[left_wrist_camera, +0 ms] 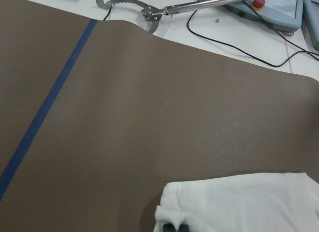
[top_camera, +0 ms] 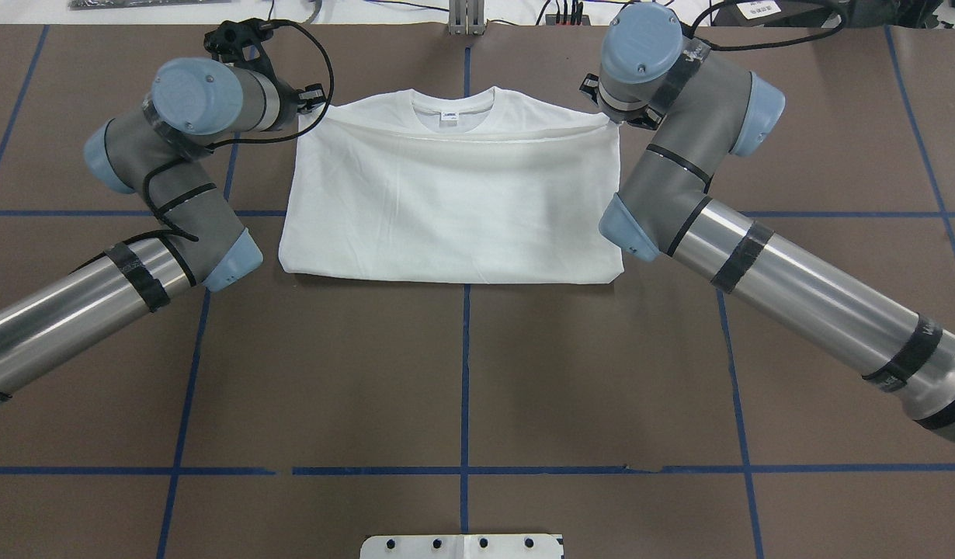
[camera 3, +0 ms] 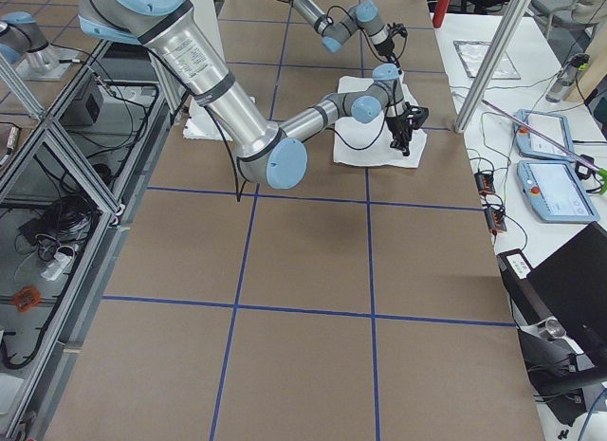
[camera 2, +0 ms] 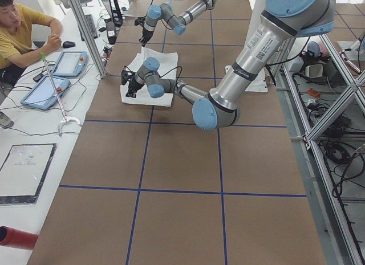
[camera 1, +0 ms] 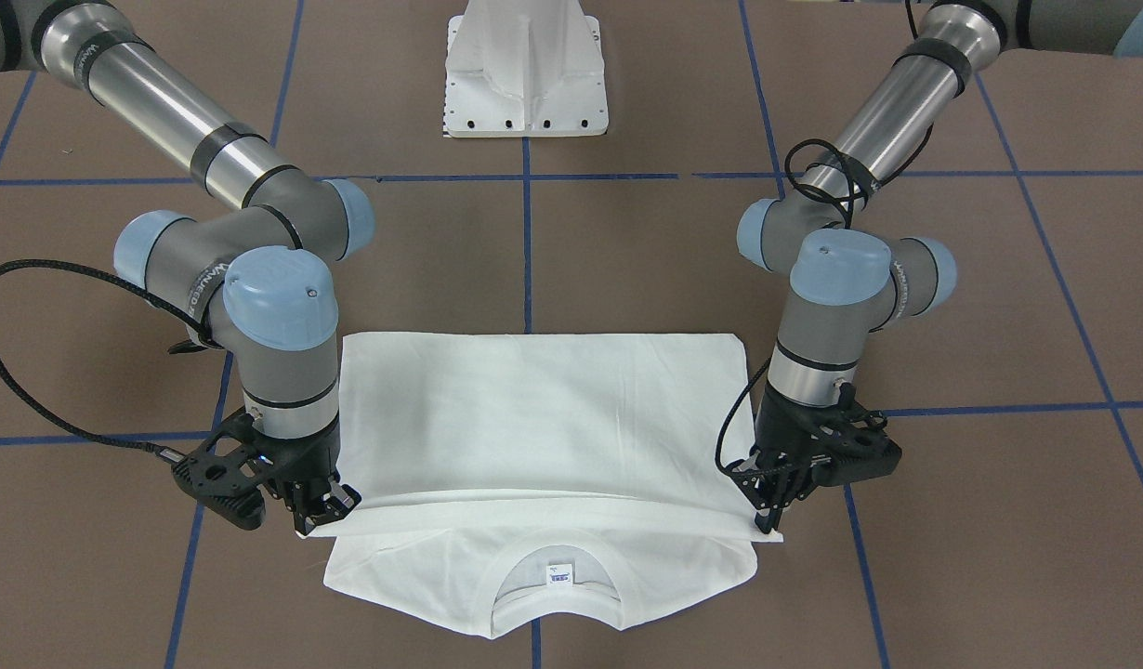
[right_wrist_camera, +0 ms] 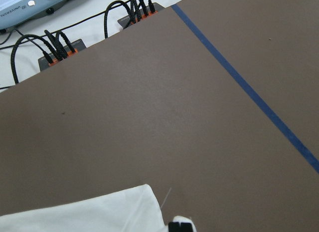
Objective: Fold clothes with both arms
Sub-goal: 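Lay the folded hem down at the collar and hold both grippers there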
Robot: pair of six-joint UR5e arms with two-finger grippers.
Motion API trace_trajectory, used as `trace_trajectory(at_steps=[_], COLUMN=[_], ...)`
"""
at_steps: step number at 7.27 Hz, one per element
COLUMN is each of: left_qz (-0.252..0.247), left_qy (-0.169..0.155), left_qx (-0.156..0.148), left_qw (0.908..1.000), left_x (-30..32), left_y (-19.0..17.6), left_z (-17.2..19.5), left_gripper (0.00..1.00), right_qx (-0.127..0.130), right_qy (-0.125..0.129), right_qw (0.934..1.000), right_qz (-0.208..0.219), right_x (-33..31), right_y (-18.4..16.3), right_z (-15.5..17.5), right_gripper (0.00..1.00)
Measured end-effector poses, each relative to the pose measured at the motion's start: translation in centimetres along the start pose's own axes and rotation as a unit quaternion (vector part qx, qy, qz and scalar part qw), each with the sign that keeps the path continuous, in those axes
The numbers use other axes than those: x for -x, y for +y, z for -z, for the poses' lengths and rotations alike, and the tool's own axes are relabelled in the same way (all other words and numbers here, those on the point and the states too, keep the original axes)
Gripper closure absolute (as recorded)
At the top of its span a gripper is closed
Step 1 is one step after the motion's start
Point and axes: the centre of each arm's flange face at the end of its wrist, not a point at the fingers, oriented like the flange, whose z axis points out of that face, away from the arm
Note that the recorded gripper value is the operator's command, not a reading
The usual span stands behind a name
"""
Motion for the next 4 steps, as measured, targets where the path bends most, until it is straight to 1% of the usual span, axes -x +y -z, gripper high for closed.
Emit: trace_trajectory(at_steps=[2, 4], left_qz=[0.005, 0.005], left_qy=[0.012, 0.011], left_qx=[-0.003, -0.003], left_qw=[0.9999, 0.9999], left_x=[0.5, 0.7], left_y=[-2.3, -2.8], left_z=[1.0, 1.1], left_gripper=[1.00, 1.00], right_qx=[0.003, 0.006], right_qy=[-0.007, 0.004], right_qw=[0.9999, 0.9999], right_qz=[-0.008, -0.007], right_x=[0.3, 0.3], right_y=[-2.2, -2.5], right_z=[1.1, 0.1], right_gripper=[1.00, 1.00])
